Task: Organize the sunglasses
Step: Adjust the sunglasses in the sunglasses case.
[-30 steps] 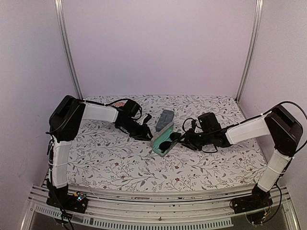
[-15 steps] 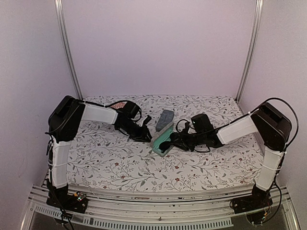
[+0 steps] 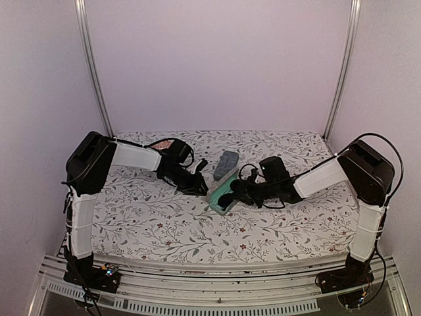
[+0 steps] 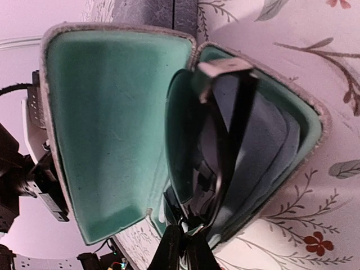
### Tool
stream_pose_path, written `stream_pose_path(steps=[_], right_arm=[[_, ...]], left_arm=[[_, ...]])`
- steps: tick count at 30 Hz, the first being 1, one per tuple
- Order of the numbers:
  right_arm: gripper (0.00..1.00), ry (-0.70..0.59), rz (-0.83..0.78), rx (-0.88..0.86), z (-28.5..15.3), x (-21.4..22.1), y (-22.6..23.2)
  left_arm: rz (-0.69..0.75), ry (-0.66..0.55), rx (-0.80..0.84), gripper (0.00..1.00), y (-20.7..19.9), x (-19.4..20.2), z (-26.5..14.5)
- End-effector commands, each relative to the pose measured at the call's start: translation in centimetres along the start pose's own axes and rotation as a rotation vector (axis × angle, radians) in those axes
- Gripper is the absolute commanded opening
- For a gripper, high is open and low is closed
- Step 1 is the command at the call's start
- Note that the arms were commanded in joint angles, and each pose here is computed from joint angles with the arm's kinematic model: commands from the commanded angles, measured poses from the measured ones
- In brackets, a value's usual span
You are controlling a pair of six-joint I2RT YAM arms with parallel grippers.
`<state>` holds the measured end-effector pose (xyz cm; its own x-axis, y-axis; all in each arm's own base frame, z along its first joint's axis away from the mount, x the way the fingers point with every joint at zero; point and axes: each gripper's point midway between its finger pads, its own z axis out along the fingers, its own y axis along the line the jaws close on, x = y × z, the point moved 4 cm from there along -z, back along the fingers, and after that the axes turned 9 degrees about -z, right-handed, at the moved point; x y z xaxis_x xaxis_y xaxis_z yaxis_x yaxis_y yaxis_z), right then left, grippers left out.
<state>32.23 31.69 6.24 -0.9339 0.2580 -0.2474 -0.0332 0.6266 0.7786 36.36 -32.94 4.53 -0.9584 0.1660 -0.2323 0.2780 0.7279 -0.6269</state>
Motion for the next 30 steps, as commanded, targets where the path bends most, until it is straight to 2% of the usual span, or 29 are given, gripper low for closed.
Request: stream_pose_path(steps=[1, 15, 22, 30], right_arm=[[0.03, 0.012, 0.006, -0.036, 0.3, -0.1, 0.9], [0.03, 0.075, 0.081, -0.141, 0.5, 1.0, 1.9], [0.03, 0.086, 0.101, -0.111, 0.9, 1.4, 1.0], [0.28, 0.061, 0.065, -0.042, 0.2, 1.3, 0.3]], left_arm=[[-0.013, 0.035, -0.021, 0.22, -0.1, 1.5, 0.0], [-0.013, 0.036, -0.023, 0.21, -0.1, 1.6, 0.0], [-0.012, 0.031, -0.022, 0.21, -0.2, 1.5, -0.2], [0.002, 0.013, -0.029, 0.26, -0.7, 0.9, -0.8]])
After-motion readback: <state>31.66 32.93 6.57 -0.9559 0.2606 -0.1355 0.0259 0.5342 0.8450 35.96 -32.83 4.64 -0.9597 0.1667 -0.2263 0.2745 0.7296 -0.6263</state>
